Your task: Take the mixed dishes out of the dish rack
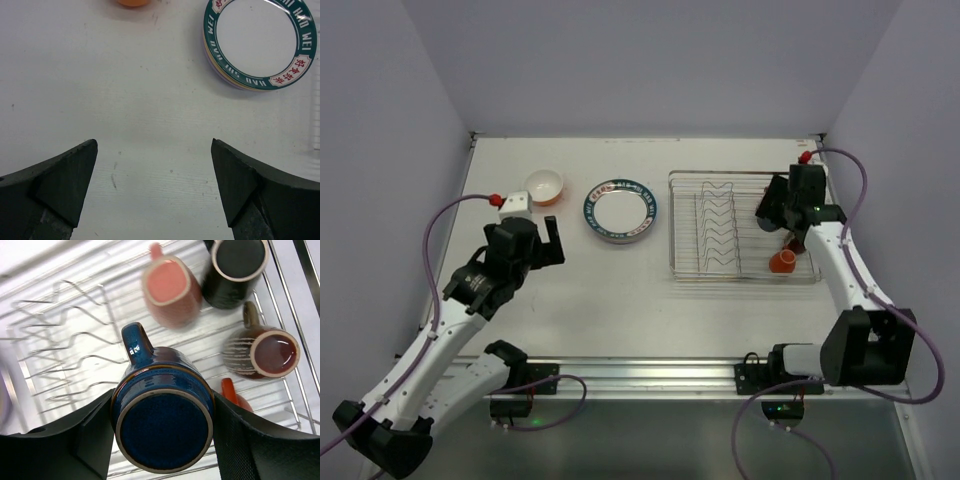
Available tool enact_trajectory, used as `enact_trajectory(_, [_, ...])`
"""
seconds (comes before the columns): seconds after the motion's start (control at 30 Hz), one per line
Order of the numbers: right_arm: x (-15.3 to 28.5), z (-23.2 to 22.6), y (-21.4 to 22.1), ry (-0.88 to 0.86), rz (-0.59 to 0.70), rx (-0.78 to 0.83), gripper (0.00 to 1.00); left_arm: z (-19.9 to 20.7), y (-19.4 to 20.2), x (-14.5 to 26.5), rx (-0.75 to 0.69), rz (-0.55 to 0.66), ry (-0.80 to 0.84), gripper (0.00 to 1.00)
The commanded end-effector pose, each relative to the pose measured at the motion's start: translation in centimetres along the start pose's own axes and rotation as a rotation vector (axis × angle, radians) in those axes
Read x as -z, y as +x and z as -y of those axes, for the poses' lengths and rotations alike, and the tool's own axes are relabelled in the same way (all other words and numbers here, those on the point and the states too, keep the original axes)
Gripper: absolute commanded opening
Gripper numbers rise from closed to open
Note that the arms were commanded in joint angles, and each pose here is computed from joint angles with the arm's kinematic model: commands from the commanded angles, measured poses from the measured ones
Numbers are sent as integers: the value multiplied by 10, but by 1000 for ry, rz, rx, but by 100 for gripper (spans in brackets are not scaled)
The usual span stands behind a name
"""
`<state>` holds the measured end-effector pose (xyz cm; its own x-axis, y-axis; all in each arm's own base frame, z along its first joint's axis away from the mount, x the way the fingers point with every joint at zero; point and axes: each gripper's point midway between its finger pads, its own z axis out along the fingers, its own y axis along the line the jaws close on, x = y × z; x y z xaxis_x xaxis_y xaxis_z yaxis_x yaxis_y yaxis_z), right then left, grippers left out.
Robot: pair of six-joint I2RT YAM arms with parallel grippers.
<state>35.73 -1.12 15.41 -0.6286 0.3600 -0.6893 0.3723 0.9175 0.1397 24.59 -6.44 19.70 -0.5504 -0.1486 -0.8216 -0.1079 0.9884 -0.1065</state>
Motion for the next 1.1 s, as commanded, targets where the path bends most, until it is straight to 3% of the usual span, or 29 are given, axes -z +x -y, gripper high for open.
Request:
enact_trajectory(0.0, [40, -33, -19, -207, 86, -5, 12, 7, -16, 10, 16, 64, 50, 100])
enact_trajectory(0.07, [76, -61, -31, -401, 165, 2, 9, 16, -22, 17, 28, 76, 105, 100])
enact_trajectory(0.13, [123, -103, -16, -728, 140, 11, 7, 51, -33, 30, 95, 76, 291, 100])
enact_trajectory(0.17, [146, -122, -21, -871, 184, 30, 6, 83, -31, 49, 106, 50, 495, 100])
enact_trajectory(0.2, [161, -133, -9, -984, 148, 11, 4, 102, -19, 51, 117, 20, 616, 100])
enact_trajectory(0.23, [199, -151, -5, -1161, 183, 75, 3, 131, -47, 69, 188, 130, 798, 100])
enact_trajectory(0.27, [205, -156, 5, -1210, 167, 72, 2, 154, -40, 94, 175, 111, 1012, 100])
enact_trajectory(0.3, [219, -163, 8, -1263, 157, 52, 2, 171, -71, 125, 227, 258, 1206, 100])
enact_trajectory(0.37, [255, -178, 15, -1407, 192, 88, 1, 182, -52, 121, 260, 208, 1325, 100])
enact_trajectory(0.43, [267, -182, 28, -1485, 158, 34, 0, 188, -63, 137, 318, 249, 1427, 100])
enact_trajectory(0.47, [284, -186, 26, -1560, 218, 41, 0, 191, -63, 136, 336, 240, 1449, 100])
enact_trajectory(0.57, [292, -188, 29, -1614, 232, -38, 0, 195, -74, 153, 392, 288, 1523, 100])
enact_trajectory(0.67, [286, -189, 29, -1603, 206, -142, 0, 199, -76, 160, 402, 322, 1531, 100])
enact_trajectory(0.8, [278, -197, 31, -1564, 77, -312, 0, 203, -75, 167, 406, 359, 1532, 100])
enact_trajectory(1.07, [279, -214, 39, -1492, -7, -409, 0, 225, -73, 148, 388, 300, 1486, 93])
